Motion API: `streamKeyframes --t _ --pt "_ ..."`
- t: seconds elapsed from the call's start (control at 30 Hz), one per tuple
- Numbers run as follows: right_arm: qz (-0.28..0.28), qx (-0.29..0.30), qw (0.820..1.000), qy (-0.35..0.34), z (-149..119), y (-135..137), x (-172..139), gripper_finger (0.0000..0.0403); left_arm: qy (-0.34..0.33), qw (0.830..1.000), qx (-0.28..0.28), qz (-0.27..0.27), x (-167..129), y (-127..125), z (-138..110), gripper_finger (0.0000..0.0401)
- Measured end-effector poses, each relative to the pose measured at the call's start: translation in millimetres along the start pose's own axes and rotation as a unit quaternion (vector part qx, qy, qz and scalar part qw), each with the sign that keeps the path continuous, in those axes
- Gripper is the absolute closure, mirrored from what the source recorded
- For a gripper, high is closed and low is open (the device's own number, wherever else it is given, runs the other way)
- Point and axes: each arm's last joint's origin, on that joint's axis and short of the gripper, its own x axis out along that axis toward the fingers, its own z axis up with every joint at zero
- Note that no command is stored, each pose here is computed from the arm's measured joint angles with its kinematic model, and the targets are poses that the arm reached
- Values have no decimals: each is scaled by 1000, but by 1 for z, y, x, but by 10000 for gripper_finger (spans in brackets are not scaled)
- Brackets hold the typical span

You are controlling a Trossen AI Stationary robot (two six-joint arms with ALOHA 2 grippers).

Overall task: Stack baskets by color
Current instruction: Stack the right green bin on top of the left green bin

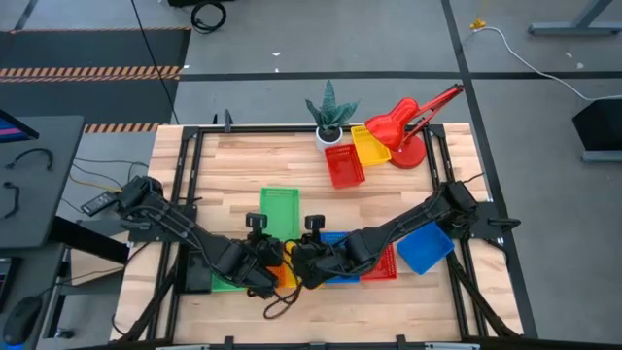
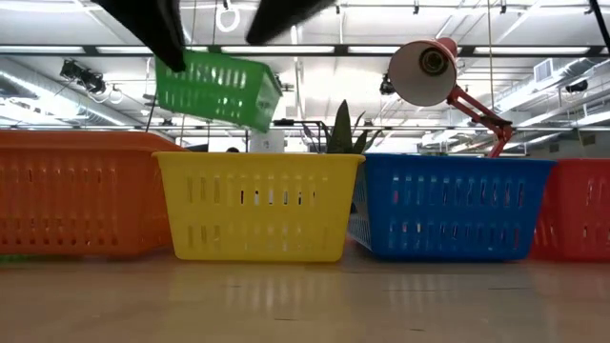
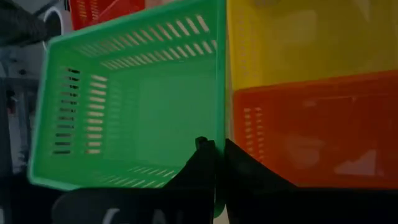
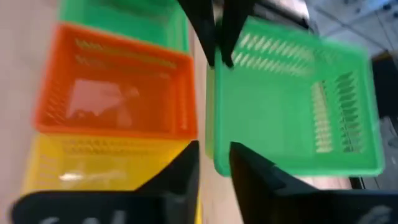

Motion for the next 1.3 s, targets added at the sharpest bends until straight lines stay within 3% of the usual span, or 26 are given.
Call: streamKeyframes --t 0.2,0.3,0.47,0.63,0.83,1.07,1.3 --pt "6 -3 998 -68 8 28 -32 243 27 999 -14 23 -23 -18 -25 388" --pt "-25 -6 996 -83 -1 49 -43 239 46 998 -30 7 -44 -33 -45 389" --pt "-81 1 991 -104 -25 81 -59 247 100 991 -42 -78 -78 -69 -82 389" --pt "-108 26 985 -132 -38 98 -68 251 75 990 -72 -99 -101 -93 -113 389" --pt "-103 33 984 -144 -38 104 -73 251 -33 993 -78 -80 -97 -112 -132 389" --pt "-104 28 984 -142 -39 104 -72 251 -38 993 -67 -87 -67 -127 -143 382" --pt "-104 30 984 -142 -39 104 -72 251 -36 989 -89 -109 -64 -133 -144 381"
